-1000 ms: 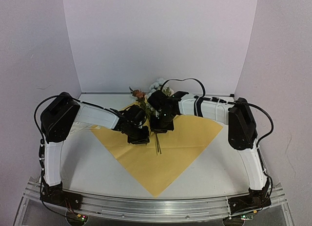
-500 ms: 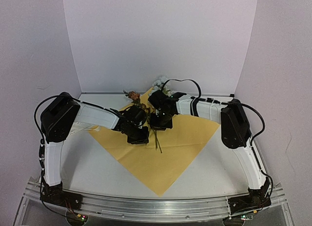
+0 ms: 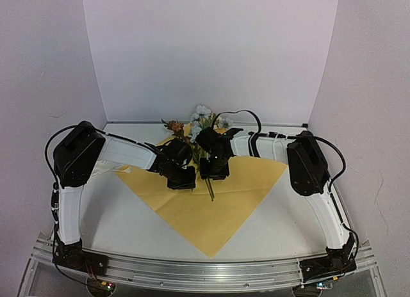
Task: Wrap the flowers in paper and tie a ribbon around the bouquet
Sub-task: Adjust the fake flower on the flattened wrapping paper.
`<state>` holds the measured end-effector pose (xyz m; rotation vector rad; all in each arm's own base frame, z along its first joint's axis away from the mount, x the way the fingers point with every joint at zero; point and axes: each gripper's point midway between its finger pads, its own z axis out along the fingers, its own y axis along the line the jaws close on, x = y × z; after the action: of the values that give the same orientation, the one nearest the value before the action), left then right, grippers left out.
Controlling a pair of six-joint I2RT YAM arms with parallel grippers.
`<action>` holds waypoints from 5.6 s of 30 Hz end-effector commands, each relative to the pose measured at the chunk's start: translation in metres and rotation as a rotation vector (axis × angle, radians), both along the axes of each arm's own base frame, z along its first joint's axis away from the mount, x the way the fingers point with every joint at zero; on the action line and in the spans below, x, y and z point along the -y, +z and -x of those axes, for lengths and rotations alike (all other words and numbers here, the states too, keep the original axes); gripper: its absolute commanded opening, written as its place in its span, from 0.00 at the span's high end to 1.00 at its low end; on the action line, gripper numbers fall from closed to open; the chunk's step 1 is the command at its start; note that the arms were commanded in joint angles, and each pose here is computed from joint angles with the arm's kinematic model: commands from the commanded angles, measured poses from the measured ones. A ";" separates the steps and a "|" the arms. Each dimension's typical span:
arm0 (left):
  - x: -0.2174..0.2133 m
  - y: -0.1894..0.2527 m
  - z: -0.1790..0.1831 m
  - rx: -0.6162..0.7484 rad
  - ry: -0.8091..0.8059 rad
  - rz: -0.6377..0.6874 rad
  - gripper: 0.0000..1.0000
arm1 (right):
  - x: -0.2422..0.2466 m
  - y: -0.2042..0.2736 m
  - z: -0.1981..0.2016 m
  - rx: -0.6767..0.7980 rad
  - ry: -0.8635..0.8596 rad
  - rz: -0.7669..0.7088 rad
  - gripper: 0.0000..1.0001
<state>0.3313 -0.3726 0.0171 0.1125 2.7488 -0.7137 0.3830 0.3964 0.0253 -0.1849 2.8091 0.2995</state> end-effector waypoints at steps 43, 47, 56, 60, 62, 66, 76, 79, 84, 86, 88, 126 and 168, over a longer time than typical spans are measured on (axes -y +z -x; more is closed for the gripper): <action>-0.045 0.021 0.031 0.057 -0.049 0.090 0.99 | -0.024 0.045 -0.005 0.048 -0.243 -0.165 1.00; -0.041 0.063 0.011 0.171 -0.045 0.125 1.00 | -0.022 0.044 -0.006 0.052 -0.238 -0.159 1.00; -0.036 0.141 -0.015 0.380 -0.029 0.208 1.00 | -0.020 0.054 0.007 0.065 -0.126 -0.172 1.00; -0.049 0.151 -0.020 0.404 0.061 0.211 1.00 | -0.024 0.067 0.010 0.103 -0.023 -0.173 1.00; -0.057 0.160 -0.018 0.439 0.101 0.241 1.00 | -0.024 0.070 0.012 0.125 0.026 -0.151 1.00; -0.076 0.177 -0.012 0.520 0.161 0.282 1.00 | -0.025 0.057 0.019 0.110 0.077 -0.114 1.00; -0.106 0.152 0.008 0.474 0.242 0.242 1.00 | -0.037 0.022 0.030 0.087 0.156 0.005 0.98; -0.117 0.136 0.016 0.442 0.277 0.225 1.00 | -0.033 0.013 0.029 0.090 0.154 0.048 0.95; -0.132 0.113 0.029 0.386 0.314 0.201 1.00 | -0.026 0.007 0.028 0.097 0.152 0.100 0.86; -0.135 0.100 0.035 0.356 0.313 0.190 1.00 | -0.025 0.009 0.028 0.114 0.156 0.124 0.82; -0.137 0.090 0.039 0.331 0.318 0.183 1.00 | -0.026 0.011 0.029 0.125 0.165 0.136 0.77; -0.113 0.079 0.019 0.256 0.165 0.202 1.00 | 0.004 -0.013 0.085 0.005 -0.135 0.108 1.00; -0.032 0.067 -0.061 0.160 -0.092 0.082 0.40 | -0.010 0.070 0.039 0.128 -0.037 -0.117 1.00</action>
<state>0.3733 -0.3204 0.0581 0.2019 2.6529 -0.7422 0.3376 0.3985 0.0536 -0.1193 2.7496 0.3334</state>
